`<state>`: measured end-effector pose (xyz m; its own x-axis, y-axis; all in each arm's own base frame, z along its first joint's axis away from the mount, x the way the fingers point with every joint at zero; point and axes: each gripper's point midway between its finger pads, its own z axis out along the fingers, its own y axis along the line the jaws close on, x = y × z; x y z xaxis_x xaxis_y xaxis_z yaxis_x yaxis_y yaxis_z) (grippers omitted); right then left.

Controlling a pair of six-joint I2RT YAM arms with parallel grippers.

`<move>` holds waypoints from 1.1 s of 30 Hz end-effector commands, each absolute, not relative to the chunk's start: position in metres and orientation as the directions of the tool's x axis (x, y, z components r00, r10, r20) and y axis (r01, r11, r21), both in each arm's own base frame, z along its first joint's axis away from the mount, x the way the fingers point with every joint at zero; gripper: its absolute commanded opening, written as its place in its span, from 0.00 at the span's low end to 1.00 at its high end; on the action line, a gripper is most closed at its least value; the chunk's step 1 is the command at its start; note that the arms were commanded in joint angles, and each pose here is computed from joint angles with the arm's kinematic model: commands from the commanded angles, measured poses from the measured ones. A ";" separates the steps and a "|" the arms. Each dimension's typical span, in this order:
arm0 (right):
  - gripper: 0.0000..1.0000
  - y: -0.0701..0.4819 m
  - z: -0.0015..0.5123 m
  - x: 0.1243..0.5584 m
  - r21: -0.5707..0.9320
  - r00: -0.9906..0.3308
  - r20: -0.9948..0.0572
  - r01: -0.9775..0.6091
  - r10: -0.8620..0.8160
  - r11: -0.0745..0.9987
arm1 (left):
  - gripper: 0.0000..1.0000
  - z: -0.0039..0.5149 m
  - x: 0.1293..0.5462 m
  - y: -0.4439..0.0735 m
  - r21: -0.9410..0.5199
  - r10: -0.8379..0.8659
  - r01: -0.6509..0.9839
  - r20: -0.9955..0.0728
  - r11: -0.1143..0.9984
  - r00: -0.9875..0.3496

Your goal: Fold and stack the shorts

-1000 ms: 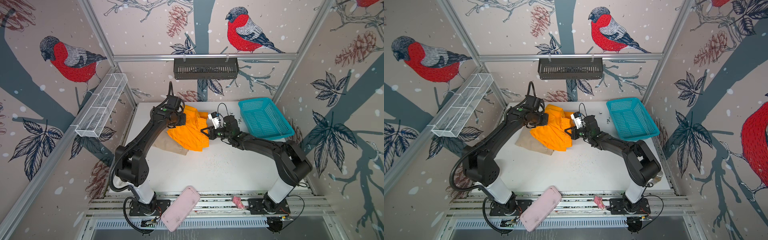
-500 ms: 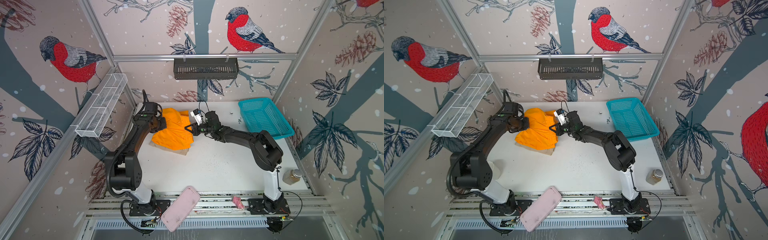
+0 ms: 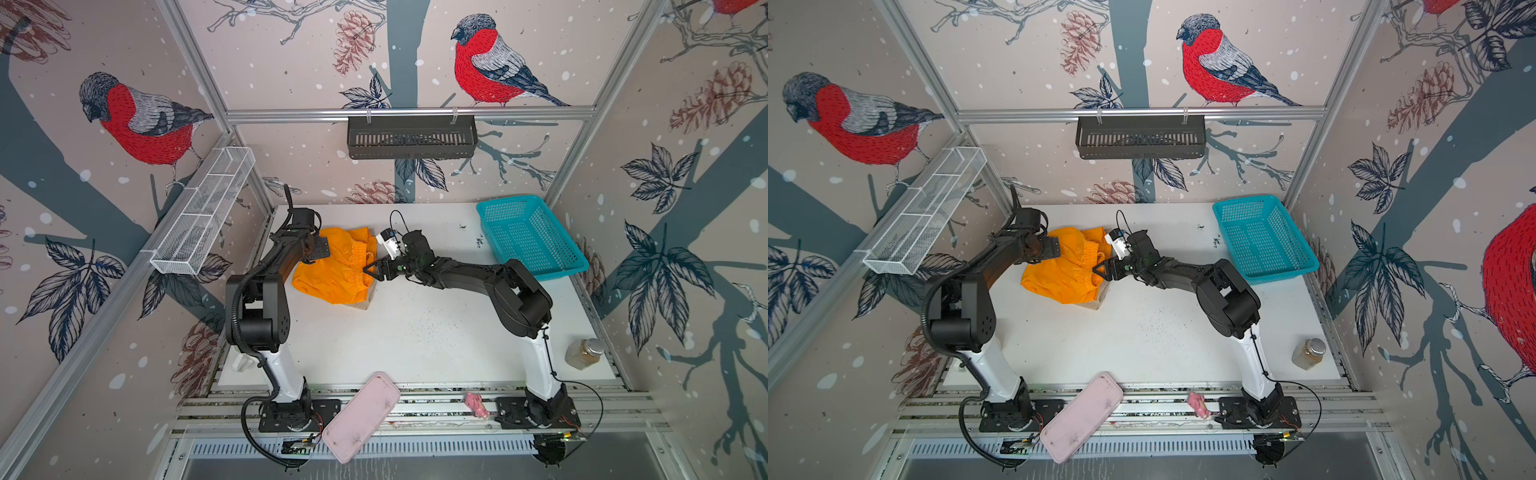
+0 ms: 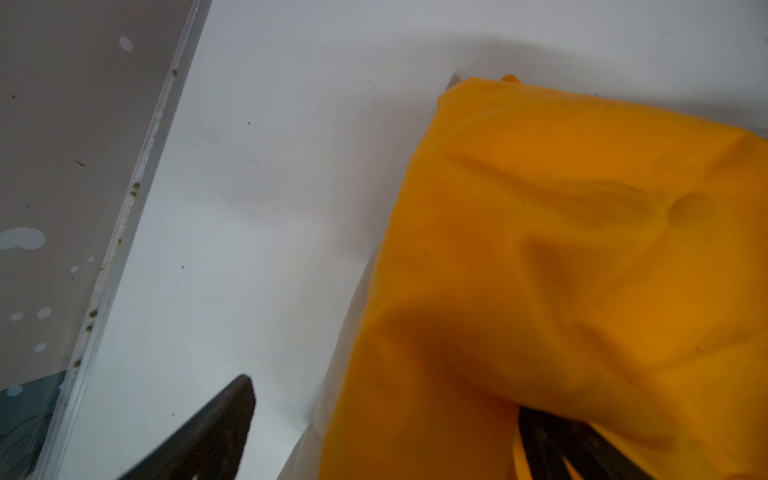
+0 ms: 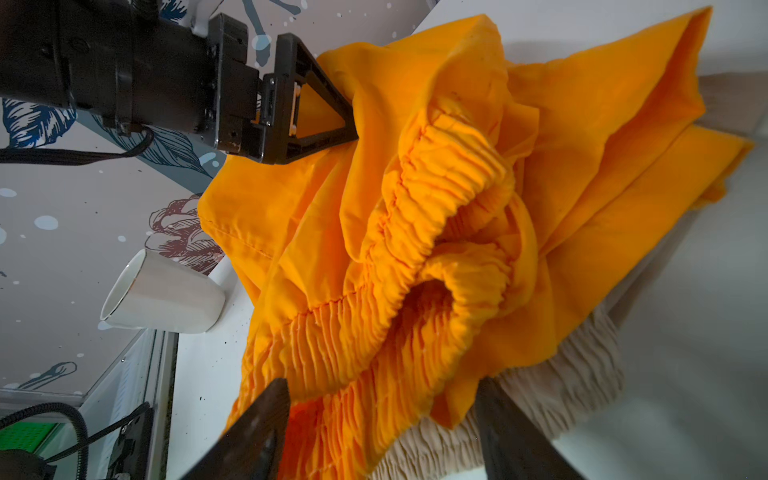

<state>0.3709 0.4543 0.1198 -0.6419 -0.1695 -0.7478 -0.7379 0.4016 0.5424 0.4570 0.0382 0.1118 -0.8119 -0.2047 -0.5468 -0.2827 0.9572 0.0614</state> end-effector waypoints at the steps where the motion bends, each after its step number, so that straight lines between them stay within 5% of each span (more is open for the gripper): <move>1: 0.72 0.450 0.142 0.380 0.479 -0.586 -0.796 -0.763 -0.153 0.434 | 0.96 0.139 0.460 0.047 0.079 -0.218 -0.327 -0.598 0.942 -0.771; 9: 0.77 0.472 0.172 0.385 0.178 -0.349 -0.883 -0.868 -0.315 0.463 | 0.97 0.208 0.437 0.043 -0.046 -0.300 -0.371 -0.686 0.927 -0.663; 15: 0.75 0.505 0.172 0.412 0.138 -0.296 -0.908 -0.879 -0.297 0.456 | 0.97 0.219 0.421 0.034 -0.126 -0.336 -0.353 -0.696 0.927 -0.634; 21: 0.48 0.518 0.101 0.437 0.192 -0.385 -0.858 -0.854 -0.340 0.484 | 0.97 0.235 0.407 0.000 -0.324 -0.391 -0.222 -0.720 0.920 -0.573; 24: 0.44 0.521 0.074 0.435 0.218 -0.421 -0.831 -0.848 -0.364 0.483 | 0.97 0.234 0.397 -0.019 -0.420 -0.421 -0.139 -0.716 0.897 -0.557; 28: 0.54 0.523 0.076 0.431 0.233 -0.424 -0.827 -0.856 -0.370 0.461 | 0.97 0.216 0.387 -0.031 -0.452 -0.422 -0.113 -0.675 0.885 -0.605; 33: 0.76 0.509 0.159 0.443 0.313 -0.435 -0.876 -0.842 -0.208 0.440 | 0.97 0.187 0.379 -0.067 -0.372 -0.306 -0.054 -0.665 0.927 -0.681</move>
